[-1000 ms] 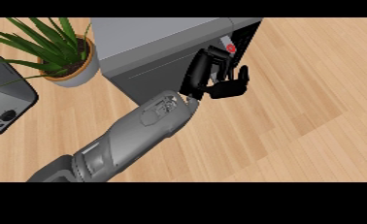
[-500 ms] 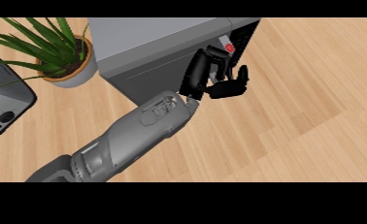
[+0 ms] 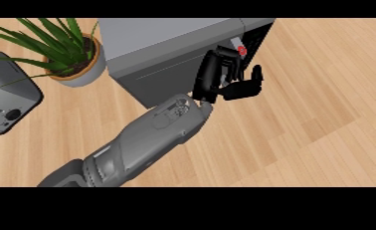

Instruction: Pick up the milk, place it into the microwave and close the microwave

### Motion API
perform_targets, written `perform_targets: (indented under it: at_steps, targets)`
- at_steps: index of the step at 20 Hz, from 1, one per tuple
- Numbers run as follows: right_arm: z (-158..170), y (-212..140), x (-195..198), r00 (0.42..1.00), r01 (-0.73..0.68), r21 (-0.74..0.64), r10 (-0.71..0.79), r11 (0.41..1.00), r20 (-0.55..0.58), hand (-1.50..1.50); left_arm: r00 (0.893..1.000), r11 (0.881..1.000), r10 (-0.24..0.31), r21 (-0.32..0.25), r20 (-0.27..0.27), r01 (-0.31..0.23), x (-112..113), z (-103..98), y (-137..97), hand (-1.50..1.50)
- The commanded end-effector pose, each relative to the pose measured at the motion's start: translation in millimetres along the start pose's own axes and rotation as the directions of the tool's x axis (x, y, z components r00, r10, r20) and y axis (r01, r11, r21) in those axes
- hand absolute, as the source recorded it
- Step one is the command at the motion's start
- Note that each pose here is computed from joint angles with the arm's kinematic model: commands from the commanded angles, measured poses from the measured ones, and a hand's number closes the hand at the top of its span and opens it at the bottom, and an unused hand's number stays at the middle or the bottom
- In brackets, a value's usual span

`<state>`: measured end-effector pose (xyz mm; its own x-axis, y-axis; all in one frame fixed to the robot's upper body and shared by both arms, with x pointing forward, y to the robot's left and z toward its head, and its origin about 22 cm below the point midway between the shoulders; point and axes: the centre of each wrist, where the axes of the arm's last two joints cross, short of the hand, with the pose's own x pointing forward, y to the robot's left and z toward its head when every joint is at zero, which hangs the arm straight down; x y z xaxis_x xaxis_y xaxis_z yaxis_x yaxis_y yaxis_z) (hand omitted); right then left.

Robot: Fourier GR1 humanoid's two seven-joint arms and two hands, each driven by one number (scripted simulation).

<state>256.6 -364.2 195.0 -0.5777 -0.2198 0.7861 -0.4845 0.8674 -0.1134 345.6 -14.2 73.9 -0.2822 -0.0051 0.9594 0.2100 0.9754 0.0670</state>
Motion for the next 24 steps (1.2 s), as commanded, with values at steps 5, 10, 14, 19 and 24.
perform_targets:
  at_steps: [5,10,14,19,24]
  targets:
    - [3.0,-11.3,17.9,0.999,-0.039,-0.037,0.04,0.999,0.022,-1.5,0.991,0.985,-0.047,0.159,-0.122,0.066,-21.5,-18.5,37.4,1.5]
    - [7.4,-13.6,24.3,0.999,-0.048,-0.063,0.049,0.997,0.021,-1.5,0.985,0.984,-0.088,0.142,-0.147,0.109,-30.8,-21.1,64.3,1.5]
    - [8.0,-14.9,30.2,0.998,-0.059,-0.074,0.061,0.996,0.026,-1.5,0.982,0.986,-0.103,0.111,-0.158,0.122,-34.0,-21.3,68.6,-1.5]
    - [12.4,-18.8,39.8,0.996,-0.079,-0.102,0.082,0.992,0.023,-1.5,0.982,0.986,-0.099,0.117,-0.16,0.118,-37.8,-21.0,81.9,-1.5]
    - [15.6,-15.5,42.6,0.997,-0.074,-0.091,0.076,0.993,0.02,-1.5,0.985,0.991,-0.08,0.091,-0.154,0.095,-37.9,-20.4,78.4,-1.5]
